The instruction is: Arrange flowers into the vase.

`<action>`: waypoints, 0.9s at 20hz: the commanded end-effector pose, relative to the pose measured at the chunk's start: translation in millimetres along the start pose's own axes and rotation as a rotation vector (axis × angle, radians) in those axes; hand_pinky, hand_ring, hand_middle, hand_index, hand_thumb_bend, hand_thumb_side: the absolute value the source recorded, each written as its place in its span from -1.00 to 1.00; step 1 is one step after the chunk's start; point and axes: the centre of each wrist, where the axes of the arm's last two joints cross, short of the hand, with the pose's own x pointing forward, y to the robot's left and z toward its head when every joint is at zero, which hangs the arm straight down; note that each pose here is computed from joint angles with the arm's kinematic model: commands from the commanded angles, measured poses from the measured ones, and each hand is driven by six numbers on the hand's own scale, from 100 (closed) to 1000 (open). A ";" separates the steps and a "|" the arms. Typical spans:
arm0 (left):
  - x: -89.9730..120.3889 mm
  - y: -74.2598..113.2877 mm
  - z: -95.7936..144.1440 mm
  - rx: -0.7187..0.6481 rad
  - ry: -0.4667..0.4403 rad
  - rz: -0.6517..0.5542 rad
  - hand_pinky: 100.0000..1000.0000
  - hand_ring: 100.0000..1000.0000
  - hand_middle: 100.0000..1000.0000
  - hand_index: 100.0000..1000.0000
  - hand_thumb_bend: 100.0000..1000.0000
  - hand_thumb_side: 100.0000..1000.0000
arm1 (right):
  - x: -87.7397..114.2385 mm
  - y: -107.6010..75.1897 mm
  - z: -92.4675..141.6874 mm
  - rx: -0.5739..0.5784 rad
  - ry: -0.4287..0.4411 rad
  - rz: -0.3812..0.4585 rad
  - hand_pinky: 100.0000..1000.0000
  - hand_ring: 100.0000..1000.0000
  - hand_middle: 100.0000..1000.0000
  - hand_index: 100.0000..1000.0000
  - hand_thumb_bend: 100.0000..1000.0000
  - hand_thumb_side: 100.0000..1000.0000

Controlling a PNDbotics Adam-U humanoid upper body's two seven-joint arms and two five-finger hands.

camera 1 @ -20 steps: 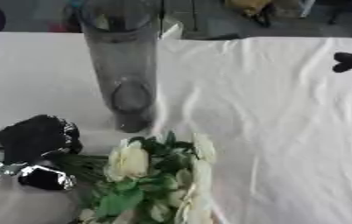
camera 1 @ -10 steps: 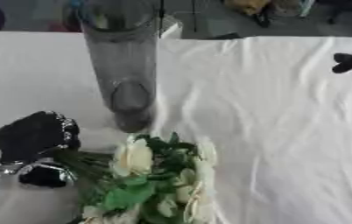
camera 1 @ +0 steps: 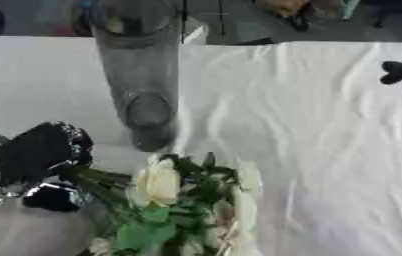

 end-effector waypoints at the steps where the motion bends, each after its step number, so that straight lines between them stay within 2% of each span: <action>1: -2.3 12.3 -1.3 0.067 -0.025 -0.007 -1.00 -1.00 -1.00 -0.99 -1.00 0.67 | 5.9 -3.1 -4.3 0.007 -0.027 0.017 0.45 -0.01 -0.04 0.36 -1.00 1.00; 4: -0.7 15.7 -0.8 0.109 -0.054 0.000 -1.00 -1.00 -1.00 -1.00 -1.00 0.58 | 5.8 -3.3 -4.0 0.007 -0.025 0.017 0.45 -0.01 -0.04 0.36 -1.00 1.00; 6: 1.0 16.7 -0.4 0.121 -0.061 0.013 -1.00 -1.00 -1.00 -1.00 -0.81 0.42 | 5.8 -3.4 -3.9 0.007 -0.025 0.016 0.45 0.00 -0.04 0.37 -1.00 1.00; 7: 2.0 17.1 -0.4 0.120 -0.063 0.022 -1.00 -1.00 -1.00 -1.00 -0.64 0.28 | 5.8 -3.5 -3.9 0.007 -0.025 0.016 0.45 0.00 -0.04 0.37 -1.00 1.00; 10: 5.2 20.2 -2.3 0.116 -0.058 0.064 -1.00 -1.00 -1.00 -1.00 -0.42 -0.01 | 5.9 -3.6 -3.9 0.005 -0.025 0.013 0.45 0.00 -0.04 0.37 -1.00 1.00; 12: 7.9 23.8 -4.1 0.119 -0.053 0.099 -1.00 -1.00 -1.00 -1.00 -0.47 -0.12 | 5.8 -3.7 -3.6 0.004 -0.024 0.012 0.45 0.00 -0.04 0.37 -1.00 1.00; 15: 12.9 31.2 -6.6 0.142 -0.049 0.159 -1.00 -1.00 -1.00 -1.00 -0.62 0.01 | 5.8 -3.9 -3.5 0.002 -0.023 0.010 0.45 0.00 -0.04 0.37 -1.00 1.00; 18: 18.1 38.8 -7.7 0.158 -0.039 0.215 -1.00 -1.00 -1.00 -1.00 -0.66 0.07 | 5.7 -4.3 -3.0 0.001 -0.021 0.010 0.45 0.00 -0.04 0.37 -1.00 1.00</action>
